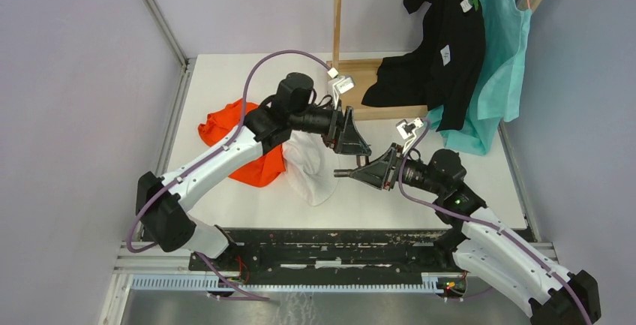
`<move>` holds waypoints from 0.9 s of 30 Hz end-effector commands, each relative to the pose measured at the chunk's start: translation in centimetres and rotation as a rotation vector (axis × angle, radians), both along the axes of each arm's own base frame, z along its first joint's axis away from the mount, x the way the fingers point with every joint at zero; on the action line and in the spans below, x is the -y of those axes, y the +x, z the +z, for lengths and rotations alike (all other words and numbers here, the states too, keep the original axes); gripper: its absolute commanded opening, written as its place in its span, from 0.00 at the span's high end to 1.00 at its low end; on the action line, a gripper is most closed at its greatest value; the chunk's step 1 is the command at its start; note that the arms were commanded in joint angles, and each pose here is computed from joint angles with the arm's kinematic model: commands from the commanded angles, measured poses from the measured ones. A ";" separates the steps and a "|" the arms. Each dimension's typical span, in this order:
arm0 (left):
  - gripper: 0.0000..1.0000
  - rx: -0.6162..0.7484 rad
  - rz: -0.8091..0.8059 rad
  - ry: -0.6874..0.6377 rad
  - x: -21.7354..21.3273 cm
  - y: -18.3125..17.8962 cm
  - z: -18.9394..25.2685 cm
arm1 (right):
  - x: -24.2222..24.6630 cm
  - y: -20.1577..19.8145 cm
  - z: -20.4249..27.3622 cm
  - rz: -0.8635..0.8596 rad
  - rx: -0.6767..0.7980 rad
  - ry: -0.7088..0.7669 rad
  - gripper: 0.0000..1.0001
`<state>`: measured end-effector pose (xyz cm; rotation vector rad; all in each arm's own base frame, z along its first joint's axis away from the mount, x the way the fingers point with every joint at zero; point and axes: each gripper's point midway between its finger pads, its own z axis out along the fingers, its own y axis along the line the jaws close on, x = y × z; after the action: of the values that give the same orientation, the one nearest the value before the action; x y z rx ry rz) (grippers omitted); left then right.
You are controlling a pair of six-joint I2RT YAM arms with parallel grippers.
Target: Install the water faucets
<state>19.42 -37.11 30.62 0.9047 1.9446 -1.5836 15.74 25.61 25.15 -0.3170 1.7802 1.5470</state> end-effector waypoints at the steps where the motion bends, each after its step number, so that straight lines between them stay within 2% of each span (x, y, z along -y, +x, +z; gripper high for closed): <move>1: 0.14 0.083 0.128 0.169 -0.3 1.5 -1.8 | 0.2 0.2 2.6 -0.013 0.091 0.014 0.99; 4: 0.20 0.040 0.161 0.175 0.2 1.3 -1.9 | 0.2 0.3 2.5 -0.020 0.092 0.005 0.99; 8: 0.36 -0.042 0.205 0.155 0.7 0.9 -1.9 | 0.3 0.4 2.4 -0.028 0.090 0.001 0.99; 16: 0.51 -0.070 0.312 0.212 1.0 1.3 -2.6 | 0.3 0.6 2.4 -0.036 0.090 -0.004 0.99; 20: 0.45 -0.063 0.403 0.256 0.5 2.3 -3.2 | 0.3 0.8 2.2 -0.041 0.091 -0.018 0.99; 23: 0.34 -0.080 0.453 0.278 0.3 2.7 -3.7 | 0.6 1.0 2.0 -0.062 0.103 -0.036 0.99; 27: 0.27 -0.109 0.470 0.307 0.8 2.5 -4.5 | 1.0 1.2 1.5 -0.085 0.118 -0.078 0.99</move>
<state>21.28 -37.32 25.39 0.5187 2.2958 -1.1294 16.33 24.95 22.89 -0.3128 1.8744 1.4300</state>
